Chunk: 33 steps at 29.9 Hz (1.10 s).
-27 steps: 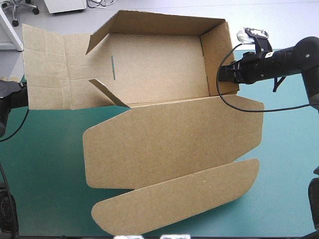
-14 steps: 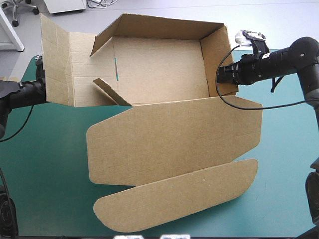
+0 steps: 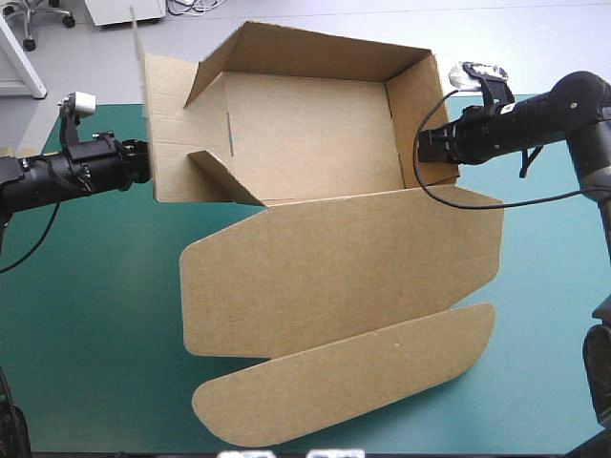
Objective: Fold the box
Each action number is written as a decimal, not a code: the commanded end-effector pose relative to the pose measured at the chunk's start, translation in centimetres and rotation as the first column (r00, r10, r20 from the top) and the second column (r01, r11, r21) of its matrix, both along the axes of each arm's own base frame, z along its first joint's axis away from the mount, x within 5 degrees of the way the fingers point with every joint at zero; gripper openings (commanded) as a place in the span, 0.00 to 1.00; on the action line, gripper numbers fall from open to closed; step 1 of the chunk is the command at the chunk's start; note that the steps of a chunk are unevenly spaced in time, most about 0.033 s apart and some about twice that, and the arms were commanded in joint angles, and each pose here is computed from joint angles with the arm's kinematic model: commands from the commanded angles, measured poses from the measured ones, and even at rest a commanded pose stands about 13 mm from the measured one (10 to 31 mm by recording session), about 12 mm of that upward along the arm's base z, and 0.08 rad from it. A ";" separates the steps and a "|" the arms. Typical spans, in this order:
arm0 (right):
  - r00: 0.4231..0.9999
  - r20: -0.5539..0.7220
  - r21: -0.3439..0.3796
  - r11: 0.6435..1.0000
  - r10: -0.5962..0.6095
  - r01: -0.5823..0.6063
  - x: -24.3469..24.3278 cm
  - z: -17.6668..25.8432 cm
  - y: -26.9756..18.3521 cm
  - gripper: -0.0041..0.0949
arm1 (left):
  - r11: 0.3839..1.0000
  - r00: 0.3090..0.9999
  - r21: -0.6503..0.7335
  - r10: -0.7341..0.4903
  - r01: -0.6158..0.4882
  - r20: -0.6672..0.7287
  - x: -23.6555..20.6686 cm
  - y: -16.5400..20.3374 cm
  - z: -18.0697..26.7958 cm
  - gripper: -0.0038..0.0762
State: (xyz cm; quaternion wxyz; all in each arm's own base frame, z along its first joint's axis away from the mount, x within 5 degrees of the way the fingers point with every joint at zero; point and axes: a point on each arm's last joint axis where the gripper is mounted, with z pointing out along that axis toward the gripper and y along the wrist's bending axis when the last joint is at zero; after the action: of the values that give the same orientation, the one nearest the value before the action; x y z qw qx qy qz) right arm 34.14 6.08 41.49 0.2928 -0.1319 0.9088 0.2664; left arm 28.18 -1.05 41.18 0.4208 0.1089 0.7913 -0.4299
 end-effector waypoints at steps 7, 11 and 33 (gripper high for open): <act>0.998 0.061 0.044 0.999 0.014 -0.017 -1.5 2.4 0.8 0.03 | 0.999 0.996 -0.040 -0.021 0.025 0.091 -1.6 -1.0 2.8 0.03; 0.997 0.063 0.035 0.999 0.037 -0.040 -1.6 2.3 1.6 0.03 | 0.997 0.994 -0.033 -0.064 0.068 0.090 -1.7 -2.2 2.7 0.03; 0.998 0.059 -0.002 1.000 0.028 -0.027 -1.6 2.1 1.7 0.03 | 0.991 0.985 -0.041 -0.122 0.127 0.121 -2.4 -3.3 4.6 0.03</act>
State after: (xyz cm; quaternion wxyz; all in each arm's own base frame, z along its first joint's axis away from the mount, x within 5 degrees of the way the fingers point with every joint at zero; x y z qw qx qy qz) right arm 33.90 7.46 41.15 0.2807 -0.1468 0.9158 0.2471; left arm 27.41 -3.44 43.22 0.4183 0.1568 0.7830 -0.4328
